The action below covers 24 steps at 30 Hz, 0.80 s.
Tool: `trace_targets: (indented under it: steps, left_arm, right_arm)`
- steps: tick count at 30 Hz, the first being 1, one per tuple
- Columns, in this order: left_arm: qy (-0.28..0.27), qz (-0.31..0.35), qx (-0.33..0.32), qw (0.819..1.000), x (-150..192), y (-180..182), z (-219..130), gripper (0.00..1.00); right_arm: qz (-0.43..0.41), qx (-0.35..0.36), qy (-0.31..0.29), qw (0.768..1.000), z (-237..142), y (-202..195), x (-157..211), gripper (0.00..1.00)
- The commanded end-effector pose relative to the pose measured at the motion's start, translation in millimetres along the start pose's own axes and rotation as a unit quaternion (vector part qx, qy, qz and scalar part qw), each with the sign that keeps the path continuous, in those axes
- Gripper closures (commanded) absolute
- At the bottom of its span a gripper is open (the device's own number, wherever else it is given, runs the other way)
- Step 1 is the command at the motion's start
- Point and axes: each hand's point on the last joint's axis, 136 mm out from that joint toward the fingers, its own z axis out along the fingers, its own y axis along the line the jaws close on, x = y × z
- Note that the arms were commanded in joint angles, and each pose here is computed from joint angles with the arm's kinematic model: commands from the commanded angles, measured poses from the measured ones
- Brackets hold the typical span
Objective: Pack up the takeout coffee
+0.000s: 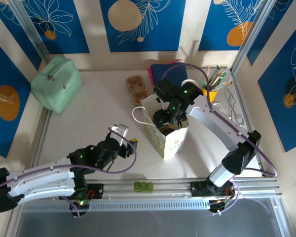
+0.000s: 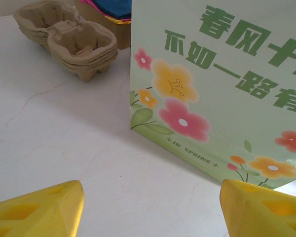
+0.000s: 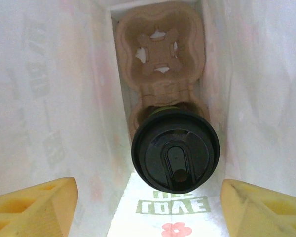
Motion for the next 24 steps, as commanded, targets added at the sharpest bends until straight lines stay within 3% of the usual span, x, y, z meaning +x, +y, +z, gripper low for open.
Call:
trace_targets:
  steps: [1, 14, 24]
  left_arm:
    - [-0.004, -0.006, -0.011, 1.0, -2, 5, -1, 0.27]
    - [0.002, -0.006, -0.007, 1.0, 1, 1, 4, 0.26]
    - [0.0, -0.004, -0.004, 1.0, -4, -2, 4, 0.26]
  right_arm:
    - [-0.005, -0.028, -0.017, 0.999, -23, 6, 3, 0.24]
    - [0.001, -0.052, -0.08, 0.995, -66, 10, -8, 0.28]
    - [-0.004, -0.131, -0.151, 0.98, -109, 21, -14, 0.26]
